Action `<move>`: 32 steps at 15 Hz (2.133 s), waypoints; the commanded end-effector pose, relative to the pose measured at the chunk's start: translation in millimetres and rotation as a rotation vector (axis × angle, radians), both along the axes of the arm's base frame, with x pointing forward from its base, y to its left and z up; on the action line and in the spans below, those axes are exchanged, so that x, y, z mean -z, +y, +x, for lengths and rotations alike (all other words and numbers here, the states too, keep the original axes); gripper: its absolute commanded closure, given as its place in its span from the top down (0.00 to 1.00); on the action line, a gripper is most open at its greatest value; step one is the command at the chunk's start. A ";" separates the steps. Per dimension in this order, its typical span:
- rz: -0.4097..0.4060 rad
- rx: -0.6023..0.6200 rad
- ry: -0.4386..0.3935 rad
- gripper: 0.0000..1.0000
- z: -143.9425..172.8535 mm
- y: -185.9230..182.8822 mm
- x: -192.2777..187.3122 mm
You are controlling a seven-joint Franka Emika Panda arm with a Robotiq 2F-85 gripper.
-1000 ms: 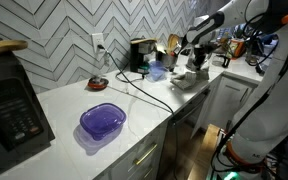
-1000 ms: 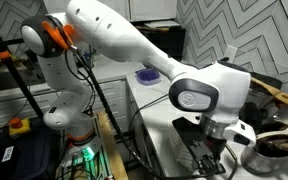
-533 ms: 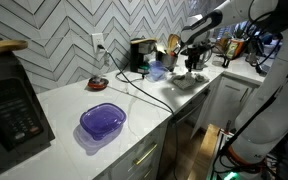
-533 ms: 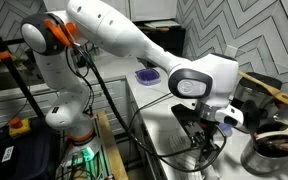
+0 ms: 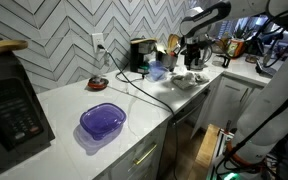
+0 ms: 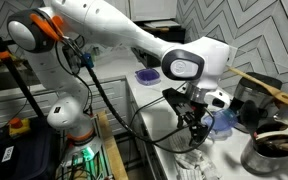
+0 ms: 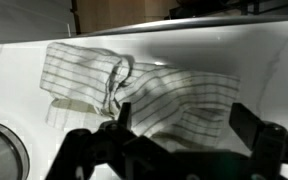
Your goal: Fold the tea towel a quarter way in from left to right, fold the tea towel a quarter way in from right to left, fold the tea towel in half from left to right
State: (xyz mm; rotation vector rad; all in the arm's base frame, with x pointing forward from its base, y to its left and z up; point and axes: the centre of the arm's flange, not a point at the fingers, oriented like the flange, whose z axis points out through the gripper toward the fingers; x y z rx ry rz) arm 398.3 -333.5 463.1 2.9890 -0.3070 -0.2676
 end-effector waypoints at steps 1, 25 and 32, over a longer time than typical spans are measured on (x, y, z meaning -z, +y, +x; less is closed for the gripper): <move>0.008 -0.006 0.004 1.00 -0.7 5.2 0.3; -0.037 0.110 -0.264 1.00 43.9 83.6 81.8; -0.116 0.113 -0.249 1.00 48.1 80.4 107.2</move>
